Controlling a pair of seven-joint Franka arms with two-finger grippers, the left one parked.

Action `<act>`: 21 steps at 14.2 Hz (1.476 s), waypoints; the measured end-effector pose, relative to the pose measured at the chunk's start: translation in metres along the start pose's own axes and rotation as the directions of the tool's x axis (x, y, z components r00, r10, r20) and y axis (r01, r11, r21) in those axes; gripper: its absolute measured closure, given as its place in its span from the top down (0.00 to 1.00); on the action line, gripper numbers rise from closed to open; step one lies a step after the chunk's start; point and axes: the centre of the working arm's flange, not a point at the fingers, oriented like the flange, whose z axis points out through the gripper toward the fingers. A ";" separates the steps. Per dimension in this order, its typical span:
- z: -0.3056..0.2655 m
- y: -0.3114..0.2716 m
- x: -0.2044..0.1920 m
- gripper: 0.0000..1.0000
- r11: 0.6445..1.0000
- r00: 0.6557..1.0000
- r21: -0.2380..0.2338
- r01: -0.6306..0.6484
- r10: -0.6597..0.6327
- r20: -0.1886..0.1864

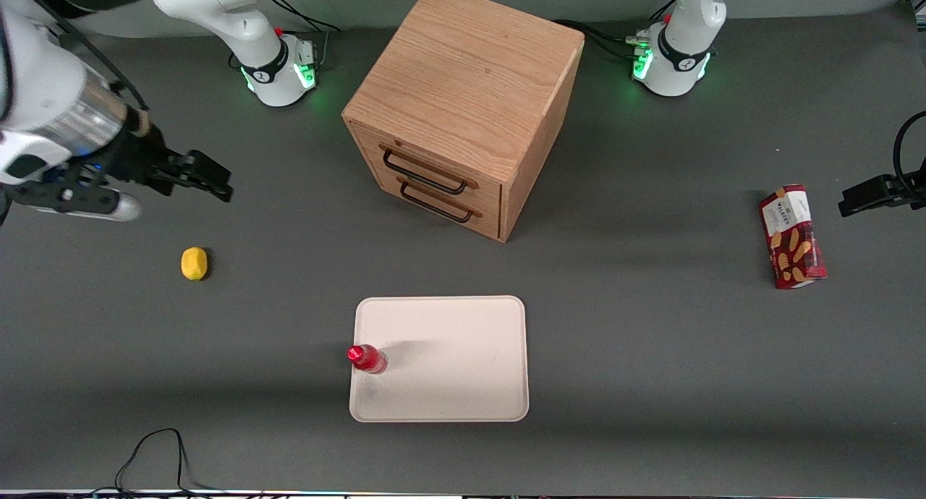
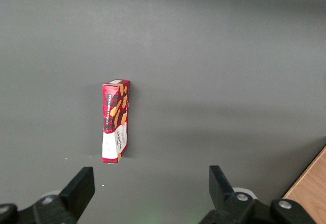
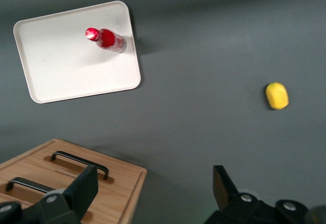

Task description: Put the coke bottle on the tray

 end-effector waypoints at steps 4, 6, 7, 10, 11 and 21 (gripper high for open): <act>-0.008 0.066 0.013 1.00 0.999 0.998 0.002 0.054 -0.054 -0.018; -0.009 0.089 0.018 1.00 0.997 0.997 -0.002 0.075 -0.075 -0.019; -0.010 0.097 0.019 1.00 0.996 0.996 -0.002 0.085 -0.085 -0.022; -0.011 0.118 0.017 1.00 0.995 0.994 0.002 0.101 -0.101 -0.050; -0.008 0.123 0.013 1.00 0.995 0.993 0.003 0.103 -0.103 -0.052; -0.001 0.140 0.010 1.00 0.990 0.989 -0.017 0.140 -0.141 -0.049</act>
